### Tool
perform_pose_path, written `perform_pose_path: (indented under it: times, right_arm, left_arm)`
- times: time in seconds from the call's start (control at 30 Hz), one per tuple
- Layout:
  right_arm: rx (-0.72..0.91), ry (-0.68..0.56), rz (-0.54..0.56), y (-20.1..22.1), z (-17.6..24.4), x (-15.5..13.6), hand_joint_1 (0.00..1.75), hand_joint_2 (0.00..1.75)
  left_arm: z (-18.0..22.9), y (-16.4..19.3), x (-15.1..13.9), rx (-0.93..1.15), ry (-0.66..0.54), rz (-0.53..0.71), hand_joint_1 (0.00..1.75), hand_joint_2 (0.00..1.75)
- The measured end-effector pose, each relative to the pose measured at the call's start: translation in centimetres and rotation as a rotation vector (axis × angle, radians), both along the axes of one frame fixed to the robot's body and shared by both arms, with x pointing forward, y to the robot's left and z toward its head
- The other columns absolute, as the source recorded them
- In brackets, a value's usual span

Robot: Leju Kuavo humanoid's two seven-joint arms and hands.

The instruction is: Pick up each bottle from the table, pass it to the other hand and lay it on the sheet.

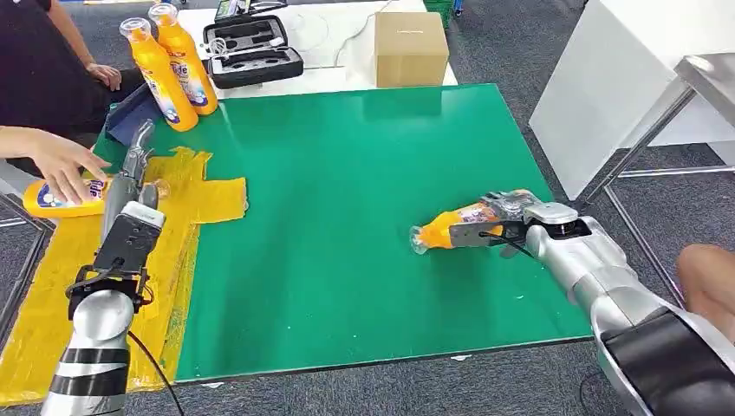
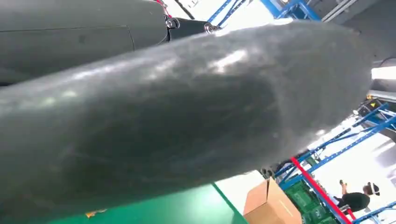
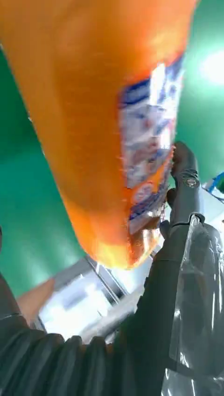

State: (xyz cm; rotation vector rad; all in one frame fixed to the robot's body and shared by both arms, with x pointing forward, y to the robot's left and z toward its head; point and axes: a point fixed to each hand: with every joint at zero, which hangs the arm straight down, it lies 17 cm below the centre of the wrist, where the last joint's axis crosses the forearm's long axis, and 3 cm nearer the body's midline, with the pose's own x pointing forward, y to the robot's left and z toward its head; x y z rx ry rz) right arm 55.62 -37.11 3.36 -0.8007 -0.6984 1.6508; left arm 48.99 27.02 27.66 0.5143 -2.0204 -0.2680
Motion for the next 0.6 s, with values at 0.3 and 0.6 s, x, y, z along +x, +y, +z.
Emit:
perform_pose_path:
  times: [0.3, 0.6]
  right_arm:
    - [-0.119, 0.131, -0.005, -2.7, -2.1, -2.1, 0.00, 1.75]
    - [-0.148, 0.170, -0.004, -3.4, -2.0, -2.4, 0.12, 1.75]
  left_arm:
    - [-0.5, 0.4, 1.1, -0.008, 0.017, 0.000, 0.00, 0.00]
    - [-1.2, 0.5, 1.6, -0.009, 0.036, 0.000, 0.00, 0.00]
